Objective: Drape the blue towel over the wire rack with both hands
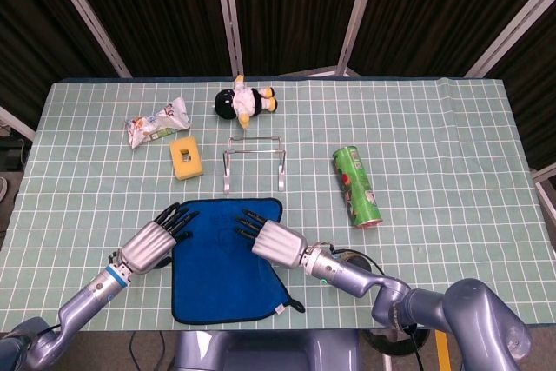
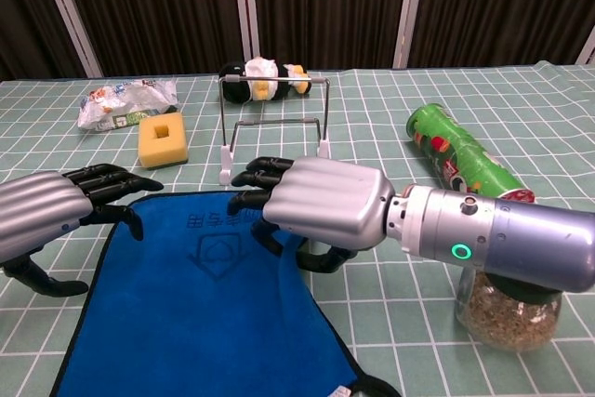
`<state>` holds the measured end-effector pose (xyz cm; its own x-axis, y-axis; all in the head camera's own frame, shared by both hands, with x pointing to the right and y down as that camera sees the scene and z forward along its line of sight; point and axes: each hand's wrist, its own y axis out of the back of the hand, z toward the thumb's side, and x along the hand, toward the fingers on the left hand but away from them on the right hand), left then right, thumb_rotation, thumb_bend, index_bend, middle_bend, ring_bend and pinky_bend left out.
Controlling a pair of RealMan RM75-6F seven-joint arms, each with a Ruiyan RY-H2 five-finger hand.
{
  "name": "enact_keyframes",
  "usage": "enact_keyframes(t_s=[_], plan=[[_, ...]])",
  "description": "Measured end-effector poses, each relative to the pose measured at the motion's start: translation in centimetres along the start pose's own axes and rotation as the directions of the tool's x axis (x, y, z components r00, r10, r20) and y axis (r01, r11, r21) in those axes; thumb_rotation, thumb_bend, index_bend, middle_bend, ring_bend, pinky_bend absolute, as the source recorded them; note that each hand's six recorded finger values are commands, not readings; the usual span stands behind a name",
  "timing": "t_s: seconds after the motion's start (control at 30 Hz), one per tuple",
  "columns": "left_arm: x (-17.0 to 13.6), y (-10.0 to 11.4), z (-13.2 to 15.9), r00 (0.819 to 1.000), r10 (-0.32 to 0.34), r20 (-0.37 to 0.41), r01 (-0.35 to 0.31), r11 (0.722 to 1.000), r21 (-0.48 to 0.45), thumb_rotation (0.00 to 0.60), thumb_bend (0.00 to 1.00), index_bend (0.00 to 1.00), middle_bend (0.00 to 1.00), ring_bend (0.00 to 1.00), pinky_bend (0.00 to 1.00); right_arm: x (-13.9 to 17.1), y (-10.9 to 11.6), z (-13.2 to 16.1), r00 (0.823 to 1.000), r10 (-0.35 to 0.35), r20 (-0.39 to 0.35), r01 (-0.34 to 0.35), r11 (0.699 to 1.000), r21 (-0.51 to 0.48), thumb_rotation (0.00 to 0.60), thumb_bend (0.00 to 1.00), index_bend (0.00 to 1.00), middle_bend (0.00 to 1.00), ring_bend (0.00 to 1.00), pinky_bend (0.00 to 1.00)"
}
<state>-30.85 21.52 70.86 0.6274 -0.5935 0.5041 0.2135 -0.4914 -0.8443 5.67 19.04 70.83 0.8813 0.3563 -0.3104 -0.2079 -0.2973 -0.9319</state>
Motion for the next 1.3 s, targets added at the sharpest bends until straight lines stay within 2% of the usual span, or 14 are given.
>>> enact_keyframes(t_s=[0.2,0.5,0.97,1.2,1.3], plan=[[0.0,-0.1,-0.3,1.000,-0.004,-0.013,0.004,1.000,0.000,0.600,0.22,0.32,0.00,0.00,0.00,0.0,-0.3,0.0,1.000,0.004,-0.001,-0.004,1.000,-0.001,0.600,0.40,0.75,0.13,0.00,0.07],[0.5,-0.6,0.4,1.000,-0.015,0.008,0.015,1.000,0.010,0.600,0.23,0.32,0.00,0.00,0.00,0.1,-0.3,0.1,1.000,0.002,-0.004,-0.002,1.000,0.000,0.600,0.40,0.75,0.13,0.00,0.08],[1.3,0.1,1.6,0.999,-0.001,0.036,0.000,1.000,0.010,0.600,0.28,0.34,0.00,0.00,0.00,0.1,-0.2,0.4,1.000,-0.001,-0.008,0.001,1.000,-0.007,0.600,0.40,0.75,0.13,0.00,0.10],[1.7,0.1,2.3,0.999,-0.012,0.047,0.012,1.000,0.011,0.600,0.40,0.38,0.00,0.00,0.00,0.2,-0.2,0.3,1.000,-0.003,-0.005,0.003,1.000,-0.007,0.600,0.40,0.75,0.13,0.00,0.11],[1.8,0.1,2.5,0.999,-0.012,0.052,0.012,1.000,0.009,0.600,0.44,0.42,0.00,0.00,0.00,0.3,-0.1,0.3,1.000,-0.004,-0.004,0.004,1.000,-0.009,0.600,0.40,0.72,0.13,0.00,0.12]])
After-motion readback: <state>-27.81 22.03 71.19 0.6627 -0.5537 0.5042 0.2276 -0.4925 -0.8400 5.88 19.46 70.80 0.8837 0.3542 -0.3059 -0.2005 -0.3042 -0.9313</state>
